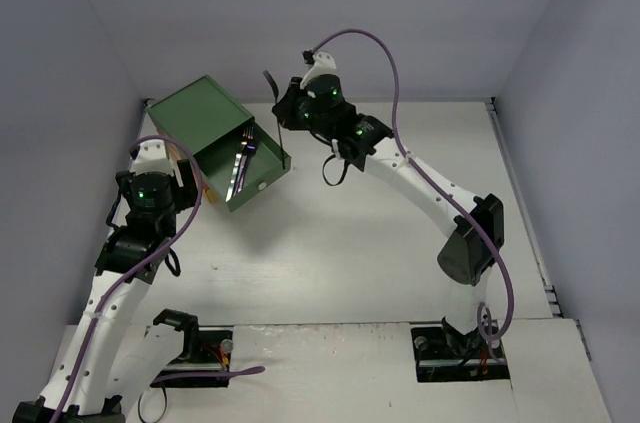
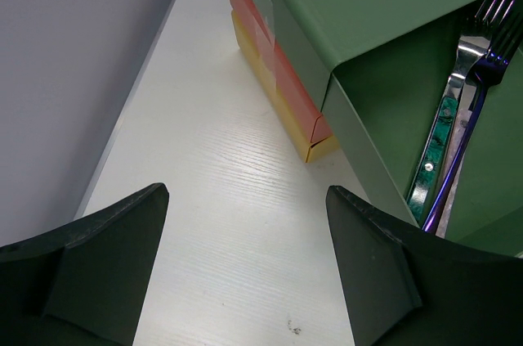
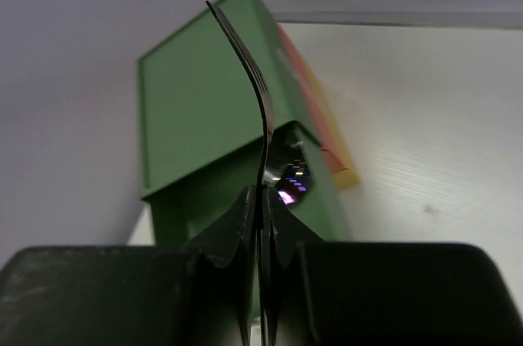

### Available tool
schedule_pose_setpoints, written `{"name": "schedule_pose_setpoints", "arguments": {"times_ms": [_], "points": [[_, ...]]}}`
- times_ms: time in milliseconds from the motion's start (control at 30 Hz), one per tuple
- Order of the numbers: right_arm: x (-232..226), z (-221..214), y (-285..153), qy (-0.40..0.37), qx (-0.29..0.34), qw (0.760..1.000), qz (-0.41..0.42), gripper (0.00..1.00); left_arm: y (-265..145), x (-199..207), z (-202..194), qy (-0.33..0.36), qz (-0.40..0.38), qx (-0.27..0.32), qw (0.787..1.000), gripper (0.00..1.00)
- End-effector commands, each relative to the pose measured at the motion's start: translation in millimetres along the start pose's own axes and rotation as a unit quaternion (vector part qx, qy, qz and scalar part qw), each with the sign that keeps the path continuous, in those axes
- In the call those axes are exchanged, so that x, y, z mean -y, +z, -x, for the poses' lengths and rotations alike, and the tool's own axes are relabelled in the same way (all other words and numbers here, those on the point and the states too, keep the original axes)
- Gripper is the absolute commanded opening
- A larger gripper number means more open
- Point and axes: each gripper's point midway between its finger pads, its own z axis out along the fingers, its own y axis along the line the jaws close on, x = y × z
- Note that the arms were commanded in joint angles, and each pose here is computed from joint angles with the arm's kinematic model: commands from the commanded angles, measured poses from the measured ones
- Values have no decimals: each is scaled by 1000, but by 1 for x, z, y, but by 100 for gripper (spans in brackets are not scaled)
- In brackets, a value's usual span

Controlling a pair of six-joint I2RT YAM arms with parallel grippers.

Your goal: Sort the eating utensils into containers

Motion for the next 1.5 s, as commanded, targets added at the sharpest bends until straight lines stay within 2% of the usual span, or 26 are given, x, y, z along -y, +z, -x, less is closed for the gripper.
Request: {"name": "schedule_pose_setpoints", "arguments": {"times_ms": [0, 267, 533, 800, 1100, 1267, 1467], "points": [[-39, 42, 5, 111, 100, 988, 28, 0, 0, -2, 19, -21, 5, 38, 999, 75], [-81, 12, 30, 158, 114, 979, 53, 0, 0, -2, 19, -21, 6, 38, 999, 75], [-80, -21, 40, 192, 125, 973, 33, 0, 0, -2, 19, -22, 5, 39, 999, 75], [-78, -45, 39, 181, 118, 976, 11, 2, -1, -1, 20, -22, 4, 40, 999, 75], [-72, -62, 40, 172, 100, 980, 7, 10, -1, -1, 19, -22, 2, 38, 999, 75], [-70, -65, 38, 163, 96, 982, 6, 25, 0, 0, 19, -21, 1, 38, 999, 75], [-66, -59, 31, 149, 103, 983, -2, 31, 1, 0, 19, -19, 0, 36, 999, 75]]}}
